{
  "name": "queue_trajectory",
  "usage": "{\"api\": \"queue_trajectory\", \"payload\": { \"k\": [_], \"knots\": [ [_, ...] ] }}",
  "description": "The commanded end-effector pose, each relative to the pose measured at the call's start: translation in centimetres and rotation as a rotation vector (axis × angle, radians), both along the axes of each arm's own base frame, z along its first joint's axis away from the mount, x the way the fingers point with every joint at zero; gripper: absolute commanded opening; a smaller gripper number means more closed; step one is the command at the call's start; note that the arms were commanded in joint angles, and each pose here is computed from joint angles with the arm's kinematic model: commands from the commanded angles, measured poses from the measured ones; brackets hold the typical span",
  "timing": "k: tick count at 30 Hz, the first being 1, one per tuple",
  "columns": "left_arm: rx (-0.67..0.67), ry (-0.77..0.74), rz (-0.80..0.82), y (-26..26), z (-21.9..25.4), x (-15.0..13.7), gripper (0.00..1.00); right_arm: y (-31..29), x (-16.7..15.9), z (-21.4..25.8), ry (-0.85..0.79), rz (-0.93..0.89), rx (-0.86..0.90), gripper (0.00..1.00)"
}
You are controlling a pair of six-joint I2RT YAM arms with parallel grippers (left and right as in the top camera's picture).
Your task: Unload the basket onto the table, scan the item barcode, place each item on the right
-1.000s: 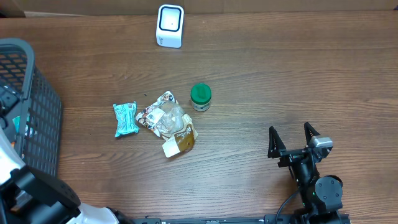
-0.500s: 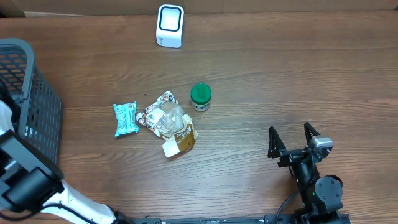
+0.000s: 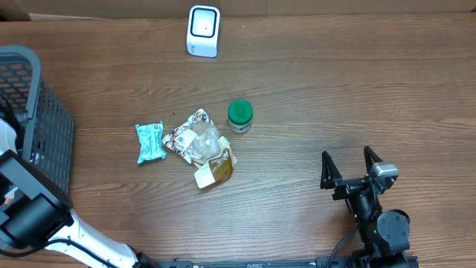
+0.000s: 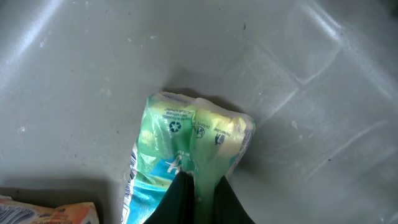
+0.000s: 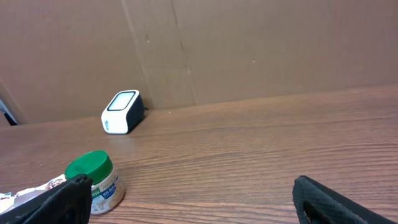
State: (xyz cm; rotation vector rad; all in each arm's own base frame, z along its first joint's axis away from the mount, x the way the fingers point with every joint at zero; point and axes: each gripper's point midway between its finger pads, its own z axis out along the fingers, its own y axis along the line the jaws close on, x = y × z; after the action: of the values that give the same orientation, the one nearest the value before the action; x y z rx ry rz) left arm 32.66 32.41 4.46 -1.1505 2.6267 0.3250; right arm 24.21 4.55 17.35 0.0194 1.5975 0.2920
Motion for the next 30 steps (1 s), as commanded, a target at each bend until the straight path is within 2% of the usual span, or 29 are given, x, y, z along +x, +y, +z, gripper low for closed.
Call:
{"api": "queue_trajectory", "payload": {
  "k": [1, 8, 12, 13, 18, 21, 26, 30],
  "knots": [
    [-0.06, -0.017, 0.002, -0.6, -0.5, 0.7, 0.04, 0.2, 0.0, -0.3, 0.0, 0.008, 0.0, 1.0],
    [-0.028, -0.095, 0.079, 0.3, 7.7, 1.7, 0.04, 0.2, 0.0, -0.3, 0.0, 0.008, 0.0, 1.0],
    [0.007, -0.225, 0.112, 0.0, 15.1, 2.5, 0.04, 0.2, 0.0, -0.3, 0.0, 0.008, 0.0, 1.0],
    [0.003, -0.312, 0.1, -0.9, 18.3, 3.1, 0.04, 0.2, 0.0, -0.3, 0.0, 0.008, 0.0, 1.0],
    [-0.108, -0.68, -0.118, -7.9, 29.3, 5.6, 0.04, 0.2, 0.0, -0.3, 0.0, 0.008, 0.0, 1.0],
    [-0.113, -0.778, -0.233, -12.6, 33.8, 5.1, 0.04, 0.2, 0.0, -0.3, 0.0, 0.008, 0.0, 1.0],
    [-0.091, -0.74, -0.373, -20.2, 35.8, 3.9, 0.04, 0.2, 0.0, -0.3, 0.0, 0.009, 0.0, 1.0],
    [-0.097, -0.575, -0.477, -25.9, 32.9, 3.8, 0.04, 0.2, 0.0, -0.3, 0.0, 0.009, 0.0, 1.0]
  ]
}}
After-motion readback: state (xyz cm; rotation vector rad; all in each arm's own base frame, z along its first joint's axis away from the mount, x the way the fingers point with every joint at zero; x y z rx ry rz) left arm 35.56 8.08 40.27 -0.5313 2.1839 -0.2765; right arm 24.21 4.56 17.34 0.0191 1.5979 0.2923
